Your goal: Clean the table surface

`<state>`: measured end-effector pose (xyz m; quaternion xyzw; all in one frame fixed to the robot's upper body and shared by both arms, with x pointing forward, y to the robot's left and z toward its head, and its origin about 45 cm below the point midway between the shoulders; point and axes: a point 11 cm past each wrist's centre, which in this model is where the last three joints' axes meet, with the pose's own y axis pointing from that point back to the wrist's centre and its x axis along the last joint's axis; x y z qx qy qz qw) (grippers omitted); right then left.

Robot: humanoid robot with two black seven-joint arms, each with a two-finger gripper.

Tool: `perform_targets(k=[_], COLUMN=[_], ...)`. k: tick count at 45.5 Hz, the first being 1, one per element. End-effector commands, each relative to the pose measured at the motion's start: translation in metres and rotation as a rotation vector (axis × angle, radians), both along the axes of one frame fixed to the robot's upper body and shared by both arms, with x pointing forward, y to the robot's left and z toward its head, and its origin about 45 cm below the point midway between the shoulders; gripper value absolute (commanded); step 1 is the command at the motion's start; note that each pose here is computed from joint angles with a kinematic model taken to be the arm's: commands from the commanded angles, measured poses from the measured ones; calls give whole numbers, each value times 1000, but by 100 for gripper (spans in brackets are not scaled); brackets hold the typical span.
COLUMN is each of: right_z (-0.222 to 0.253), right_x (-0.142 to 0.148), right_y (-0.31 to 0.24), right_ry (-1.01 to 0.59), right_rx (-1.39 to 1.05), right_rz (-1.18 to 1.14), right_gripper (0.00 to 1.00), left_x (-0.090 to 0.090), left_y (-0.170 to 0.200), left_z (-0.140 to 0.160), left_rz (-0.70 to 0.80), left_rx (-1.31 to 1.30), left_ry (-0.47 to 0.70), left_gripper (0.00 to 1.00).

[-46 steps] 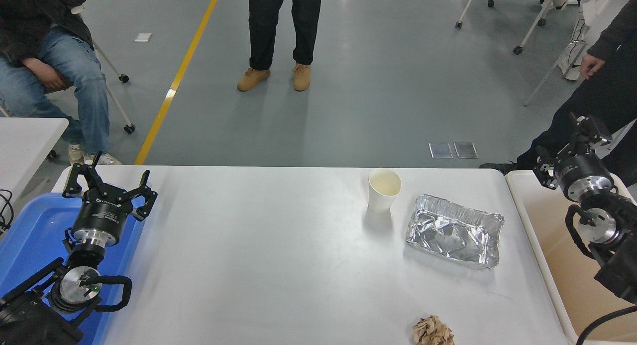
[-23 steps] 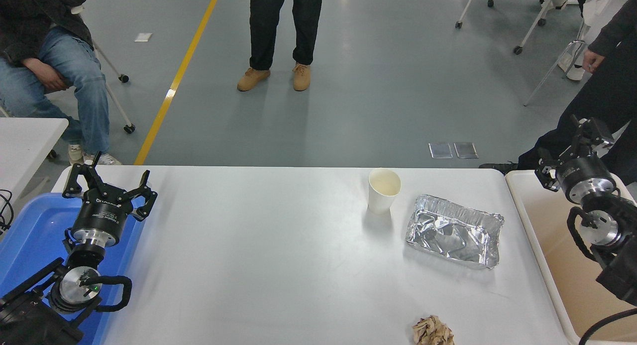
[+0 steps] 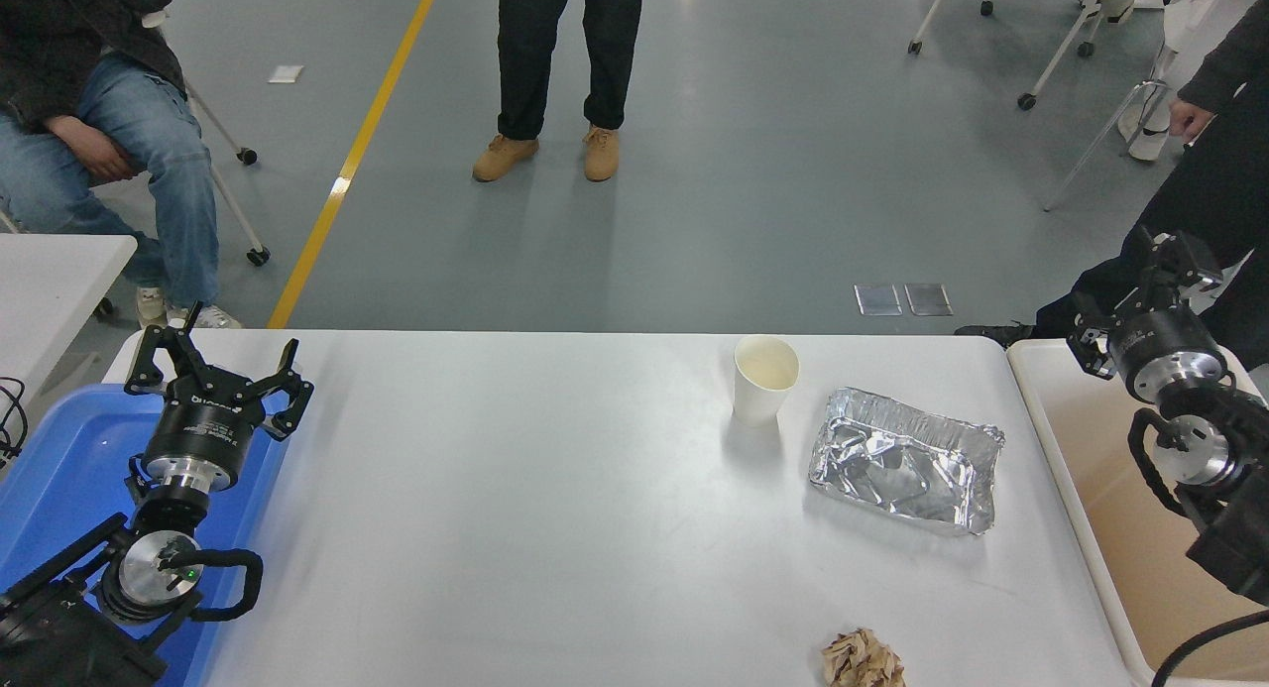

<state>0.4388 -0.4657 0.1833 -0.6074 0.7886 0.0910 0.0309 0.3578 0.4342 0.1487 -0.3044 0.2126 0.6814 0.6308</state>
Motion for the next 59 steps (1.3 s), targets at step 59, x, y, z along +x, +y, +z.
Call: perform_targets(k=[59], right_z=[87], right_x=[2], right_y=[92], right_ry=[155], right_rx=[-1199], right_rz=[970], right_gripper=[98], left_x=[0], left_y=[0], left_z=[0], left_rz=[0], left_rx=[0], left_ry=[1], left_gripper=[99])
